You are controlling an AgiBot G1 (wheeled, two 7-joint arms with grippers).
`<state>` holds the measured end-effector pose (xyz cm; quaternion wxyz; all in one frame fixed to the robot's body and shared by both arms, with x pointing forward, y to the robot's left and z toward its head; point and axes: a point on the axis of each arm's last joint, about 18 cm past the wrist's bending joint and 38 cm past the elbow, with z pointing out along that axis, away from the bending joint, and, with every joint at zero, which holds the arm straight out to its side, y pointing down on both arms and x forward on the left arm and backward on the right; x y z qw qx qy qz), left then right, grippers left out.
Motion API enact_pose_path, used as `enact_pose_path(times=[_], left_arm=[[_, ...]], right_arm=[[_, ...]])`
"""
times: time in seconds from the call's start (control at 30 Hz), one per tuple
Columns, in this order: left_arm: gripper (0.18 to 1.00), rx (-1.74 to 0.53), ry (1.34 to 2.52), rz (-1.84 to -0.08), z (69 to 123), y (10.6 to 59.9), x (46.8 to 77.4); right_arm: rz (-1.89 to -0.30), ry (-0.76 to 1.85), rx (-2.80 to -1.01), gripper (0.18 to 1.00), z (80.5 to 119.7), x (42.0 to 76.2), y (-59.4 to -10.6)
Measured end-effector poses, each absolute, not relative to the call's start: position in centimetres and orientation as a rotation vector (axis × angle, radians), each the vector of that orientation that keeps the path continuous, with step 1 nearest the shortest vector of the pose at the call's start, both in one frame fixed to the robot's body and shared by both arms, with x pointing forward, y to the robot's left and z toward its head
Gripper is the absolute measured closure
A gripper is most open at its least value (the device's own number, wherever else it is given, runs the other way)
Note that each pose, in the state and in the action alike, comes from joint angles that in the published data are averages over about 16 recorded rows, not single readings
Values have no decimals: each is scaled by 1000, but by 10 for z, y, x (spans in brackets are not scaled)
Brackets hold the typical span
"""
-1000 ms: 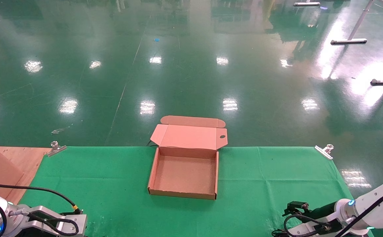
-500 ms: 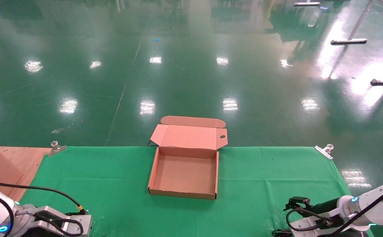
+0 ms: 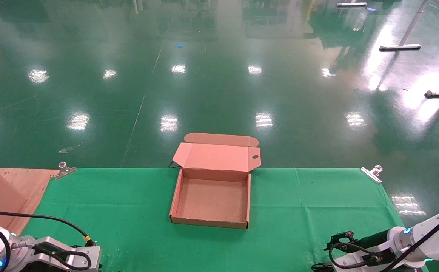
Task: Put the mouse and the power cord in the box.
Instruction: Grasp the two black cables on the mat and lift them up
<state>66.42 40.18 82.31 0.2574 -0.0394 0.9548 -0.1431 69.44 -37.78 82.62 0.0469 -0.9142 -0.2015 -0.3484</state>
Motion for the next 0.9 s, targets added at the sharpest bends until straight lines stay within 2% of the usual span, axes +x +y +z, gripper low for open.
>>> enact_pose_path(times=[0.23,0.57,0.77,0.9], left_arm=[[470,-116,2595,-389,819,404,663],[704,-119,2605,-398,812,404,661],[784,-114,2609,-400,812,405,660],[800,-105,2603,-405,819,405,659]], right_arm=[[-1040,-614,-2787,512,823,692,-379],[-1010,-607,-2783,738,818,689,-380],[-999,-601,-2776,848,818,688,-379],[-996,-591,-2760,903,821,687,-379]])
